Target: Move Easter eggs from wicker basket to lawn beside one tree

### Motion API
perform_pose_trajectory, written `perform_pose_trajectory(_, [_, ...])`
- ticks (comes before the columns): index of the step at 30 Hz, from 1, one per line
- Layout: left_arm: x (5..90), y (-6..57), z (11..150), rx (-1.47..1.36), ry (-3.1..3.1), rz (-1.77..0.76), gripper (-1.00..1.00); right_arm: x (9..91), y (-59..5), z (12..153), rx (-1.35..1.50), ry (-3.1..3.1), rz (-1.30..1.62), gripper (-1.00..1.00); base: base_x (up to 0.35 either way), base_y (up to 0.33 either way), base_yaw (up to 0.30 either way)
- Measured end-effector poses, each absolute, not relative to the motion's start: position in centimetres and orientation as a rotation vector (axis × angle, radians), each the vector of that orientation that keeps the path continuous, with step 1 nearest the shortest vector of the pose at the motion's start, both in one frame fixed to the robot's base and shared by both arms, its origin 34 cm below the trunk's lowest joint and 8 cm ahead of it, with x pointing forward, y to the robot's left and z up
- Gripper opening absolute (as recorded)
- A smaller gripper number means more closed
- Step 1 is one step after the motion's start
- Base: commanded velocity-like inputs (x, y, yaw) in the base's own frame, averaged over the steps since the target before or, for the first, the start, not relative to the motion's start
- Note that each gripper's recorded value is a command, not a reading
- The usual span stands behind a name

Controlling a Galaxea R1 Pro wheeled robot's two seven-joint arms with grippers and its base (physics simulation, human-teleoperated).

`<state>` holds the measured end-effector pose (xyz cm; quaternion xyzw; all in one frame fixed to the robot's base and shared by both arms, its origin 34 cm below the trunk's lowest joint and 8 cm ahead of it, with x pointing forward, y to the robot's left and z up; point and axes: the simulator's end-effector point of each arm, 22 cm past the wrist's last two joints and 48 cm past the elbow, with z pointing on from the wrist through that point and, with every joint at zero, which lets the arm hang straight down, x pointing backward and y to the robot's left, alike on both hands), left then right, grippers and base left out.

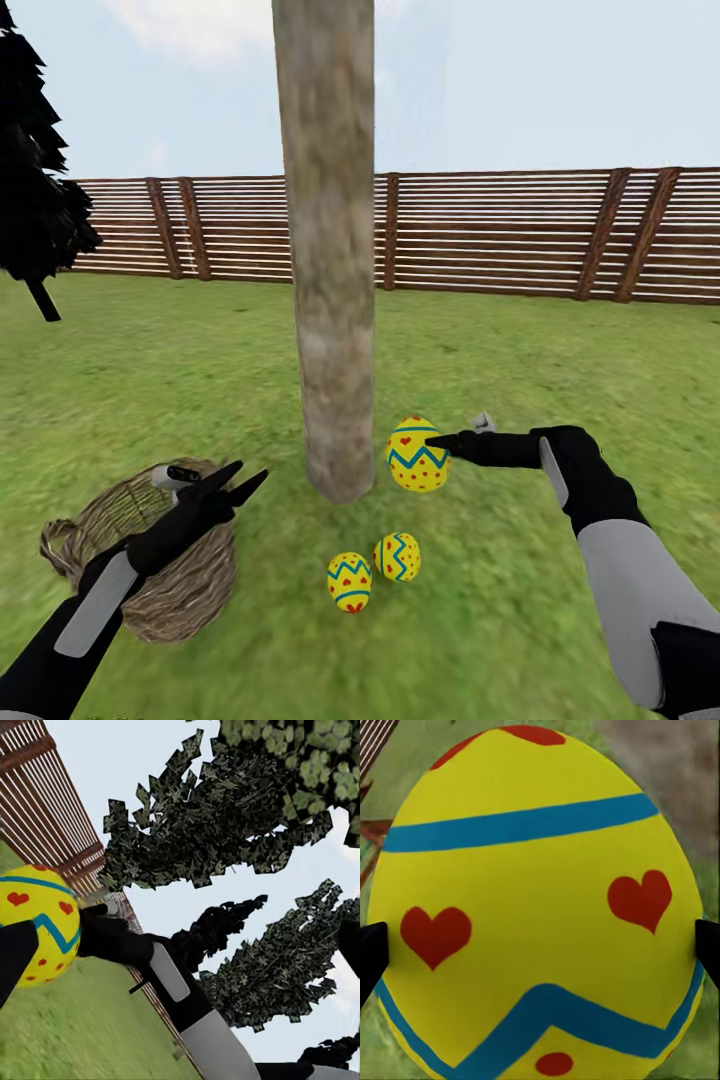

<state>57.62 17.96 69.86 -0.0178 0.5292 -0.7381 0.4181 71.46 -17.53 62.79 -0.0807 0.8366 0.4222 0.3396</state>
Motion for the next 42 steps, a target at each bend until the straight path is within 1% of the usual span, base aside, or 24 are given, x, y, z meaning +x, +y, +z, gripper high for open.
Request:
perform_pose_trajectory(2, [57.6,17.9,69.9,-0.045,1.327,-1.852,1.00,72.9,-19.9,61.0,-0.149,2.236,0.925,-1.00,0.105,-0.326,0.292])
perform_pose_trajectory(4, [57.6,17.9,69.9,-0.045,1.327,-1.853,1.00,73.6,-21.4,60.1,-0.110,2.270,0.818,-1.00,0.105,-0.326,0.292])
perform_pose_trajectory(8, [57.6,17.9,69.8,-0.046,1.327,-1.853,1.00,74.2,-23.4,58.9,-0.065,2.309,0.689,-1.00,0.105,-0.325,0.292])
perform_pose_trajectory(15, [57.6,17.9,69.8,-0.046,1.327,-1.853,1.00,74.3,-23.9,58.4,-0.054,2.327,0.650,-1.00,0.065,-0.288,0.239])
perform_pose_trajectory(21, [58.4,18.7,69.4,-0.064,1.294,-1.794,1.00,74.3,-23.9,58.5,-0.051,2.324,0.652,-1.00,0.009,-0.020,0.012])
perform_pose_trajectory(25, [58.7,18.5,68.4,-0.097,1.297,-1.801,1.00,74.3,-24.0,57.9,-0.041,2.333,0.651,-1.00,0.001,-0.005,0.000])
perform_pose_trajectory(29, [58.8,18.2,68.1,-0.107,1.298,-1.807,1.00,74.8,-27.6,55.4,0.033,2.407,0.425,-1.00,0.116,-0.176,0.001])
perform_pose_trajectory(31, [58.9,18.2,67.9,-0.111,1.302,-1.807,1.00,73.8,-28.9,52.2,0.076,2.486,0.356,-1.00,0.172,-0.237,0.048])
perform_pose_trajectory(33, [58.9,17.9,67.8,-0.116,1.300,-1.814,1.00,72.2,-28.9,48.8,0.100,2.573,0.352,-1.00,0.189,-0.241,0.068])
perform_pose_trajectory(39, [59.0,17.4,67.6,-0.123,1.294,-1.827,1.00,71.5,-28.0,46.8,0.092,2.617,0.349,-1.00,0.198,-0.257,0.074])
perform_pose_trajectory(42, [58.4,14.4,66.9,-0.120,1.303,-1.888,1.00,71.3,-27.3,46.2,0.066,2.633,0.336,-1.00,0.197,-0.289,0.075])
